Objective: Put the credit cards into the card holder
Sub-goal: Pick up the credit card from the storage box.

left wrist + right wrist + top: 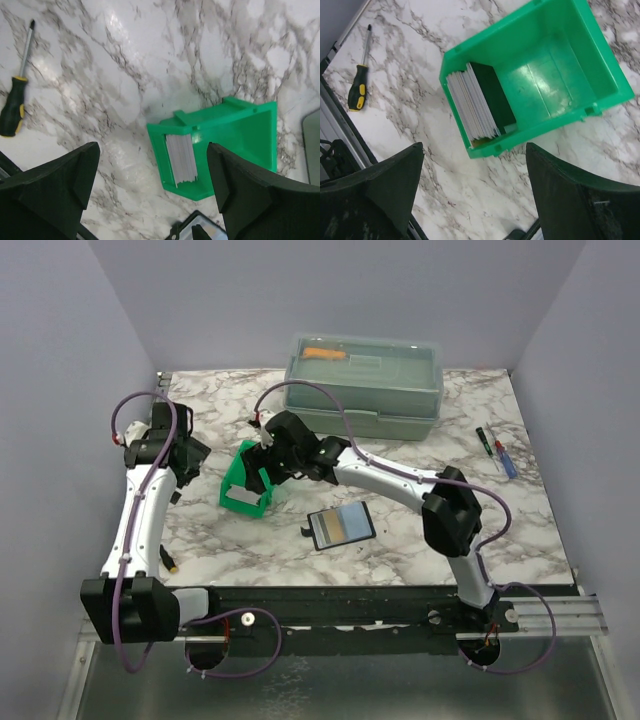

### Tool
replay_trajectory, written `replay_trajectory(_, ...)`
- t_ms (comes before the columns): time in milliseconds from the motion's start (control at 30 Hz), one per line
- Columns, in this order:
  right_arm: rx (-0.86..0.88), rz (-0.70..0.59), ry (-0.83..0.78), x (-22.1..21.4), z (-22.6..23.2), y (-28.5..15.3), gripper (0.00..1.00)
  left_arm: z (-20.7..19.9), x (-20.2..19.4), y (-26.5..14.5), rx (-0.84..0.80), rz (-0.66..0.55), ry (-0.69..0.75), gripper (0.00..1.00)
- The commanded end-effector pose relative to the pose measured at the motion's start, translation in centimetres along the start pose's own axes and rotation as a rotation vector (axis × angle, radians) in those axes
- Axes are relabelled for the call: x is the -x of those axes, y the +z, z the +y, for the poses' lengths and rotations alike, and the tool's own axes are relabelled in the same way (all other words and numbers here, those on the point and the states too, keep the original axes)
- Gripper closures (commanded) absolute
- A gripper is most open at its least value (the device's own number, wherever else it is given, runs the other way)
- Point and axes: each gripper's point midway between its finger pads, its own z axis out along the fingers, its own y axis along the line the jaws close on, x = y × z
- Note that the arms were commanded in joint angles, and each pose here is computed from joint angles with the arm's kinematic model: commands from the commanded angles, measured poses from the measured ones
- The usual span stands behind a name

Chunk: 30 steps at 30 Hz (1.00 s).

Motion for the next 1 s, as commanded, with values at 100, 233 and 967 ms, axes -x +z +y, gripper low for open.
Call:
replay_trajectory(100, -0.228, -0.079, 0.145, -0.9, -2.9, -6.7, 0.14, 0.1, -7.7, 3.0, 0.103, 0.366, -0.047, 0.04)
replay_trajectory(233, -0.314, -0.080, 0.167, -4.6, -4.9, -9.9, 0.12, -0.5, -9.7, 3.7, 0.145, 0.437, -0.083, 0.02)
replay_trajectory(967, -0.345, -0.221, 0.180, -7.6, -6.0, -17.6, 0.11, -2.0, -15.2, 5.5, 0.420, 0.451, -0.093, 0.02)
